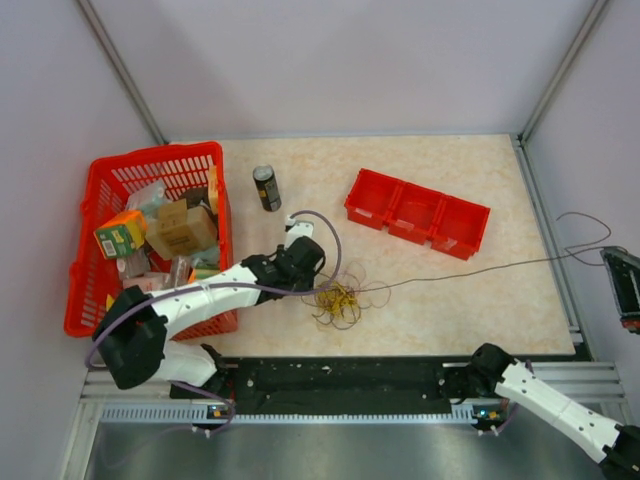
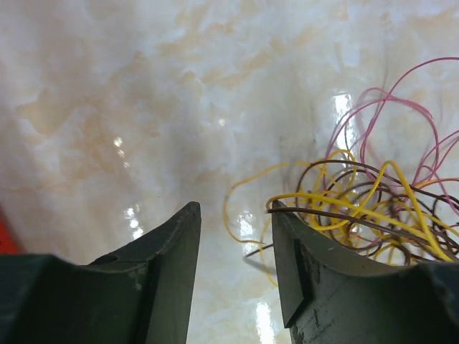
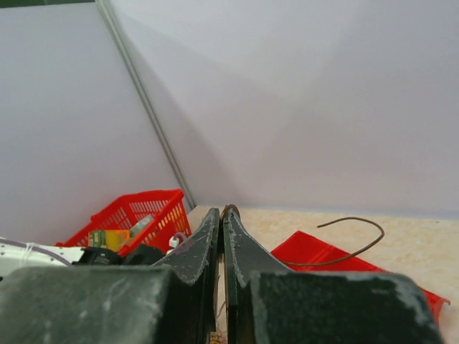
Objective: Untangle the cables
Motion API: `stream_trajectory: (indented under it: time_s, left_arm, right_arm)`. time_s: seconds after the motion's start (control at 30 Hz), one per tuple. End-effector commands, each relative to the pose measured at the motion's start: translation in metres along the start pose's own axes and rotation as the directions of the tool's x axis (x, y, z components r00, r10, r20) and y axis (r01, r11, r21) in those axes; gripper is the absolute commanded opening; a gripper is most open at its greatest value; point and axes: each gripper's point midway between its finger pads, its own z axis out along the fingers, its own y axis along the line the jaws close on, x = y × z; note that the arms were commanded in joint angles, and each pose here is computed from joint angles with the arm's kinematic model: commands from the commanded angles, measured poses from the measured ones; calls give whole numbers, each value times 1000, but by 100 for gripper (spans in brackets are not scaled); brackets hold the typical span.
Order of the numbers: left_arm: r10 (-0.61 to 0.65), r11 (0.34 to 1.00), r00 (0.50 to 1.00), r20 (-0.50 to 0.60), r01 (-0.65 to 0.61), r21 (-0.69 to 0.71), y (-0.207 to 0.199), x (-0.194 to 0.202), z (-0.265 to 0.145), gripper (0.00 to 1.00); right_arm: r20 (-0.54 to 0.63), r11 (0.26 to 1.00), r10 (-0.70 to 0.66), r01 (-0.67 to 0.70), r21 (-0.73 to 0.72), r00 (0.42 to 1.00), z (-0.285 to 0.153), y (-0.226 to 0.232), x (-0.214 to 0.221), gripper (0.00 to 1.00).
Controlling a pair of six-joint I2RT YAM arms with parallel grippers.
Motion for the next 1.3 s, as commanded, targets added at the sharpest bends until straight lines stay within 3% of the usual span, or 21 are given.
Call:
stream_trajectory:
  time_s: [0.0, 0.07, 0.17, 0.23, 0.4, 0.43, 0.53, 0.63, 0.73, 0.87, 1.07, 1.13, 1.2, 1.23, 1.27]
  left_arm:
    - [-5, 999, 995, 102, 10, -44, 20, -45, -19, 47]
    - [-9, 999, 993, 120, 14, -39, 27, -52, -22, 38]
    - [-24, 999, 990, 142, 28, -21, 34, -62, -28, 21]
    - [-30, 999, 985, 173, 22, 50, 24, -73, -40, 3]
    - [-18, 936, 971, 237, -67, 345, -22, -92, -80, 0]
    - [-9, 904, 969, 246, -97, 417, -36, -93, -88, 4]
    - [-14, 776, 983, 183, -105, 622, -79, -81, -111, 43]
    - [28, 725, 985, 168, -136, 675, -118, -62, -115, 69]
    - [42, 671, 994, 97, -100, 735, -160, -44, -102, 76]
    - [109, 654, 993, 36, -99, 750, -202, -27, -70, 75]
    - [160, 576, 986, -39, -61, 815, -270, -14, -40, 76]
    - [151, 570, 986, -72, -27, 821, -284, -11, -27, 73]
    - [151, 600, 985, -82, -26, 799, -290, -10, -10, 60]
    - [148, 630, 987, -69, -40, 776, -288, -15, -4, 48]
    - [138, 675, 989, -45, -60, 736, -282, -20, 6, 27]
  right_arm:
    - [97, 999, -42, 39, 27, 994, -19, -9, -47, 0]
    - [148, 999, -32, 34, -8, 988, -25, -3, -65, 0]
    - [136, 998, -42, 48, -42, 990, -16, 7, -68, 0]
    - [112, 998, -31, 37, -46, 993, -7, 11, -61, 0]
    - [-58, 997, -23, 18, -79, 998, 37, 28, 2, 0]
    - [-103, 997, -22, 13, -81, 994, 46, 30, 19, 0]
    - [-227, 997, -10, -8, -79, 974, 65, 35, 66, 0]
    - [-292, 997, 1, -26, -79, 956, 70, 37, 93, 0]
    - [-295, 997, 8, -31, -73, 956, 67, 34, 97, 0]
    - [-251, 996, 31, -51, -73, 967, 53, 31, 82, 0]
    - [-243, 996, 49, -65, -60, 969, 37, 26, 75, 0]
    - [-246, 996, 54, -69, -51, 968, 33, 23, 77, 0]
    - [-244, 996, 62, -76, -49, 968, 30, 22, 76, 0]
    - [-244, 996, 64, -78, -50, 968, 29, 22, 76, 0]
    - [-245, 996, 65, -79, -51, 967, 28, 22, 76, 0]
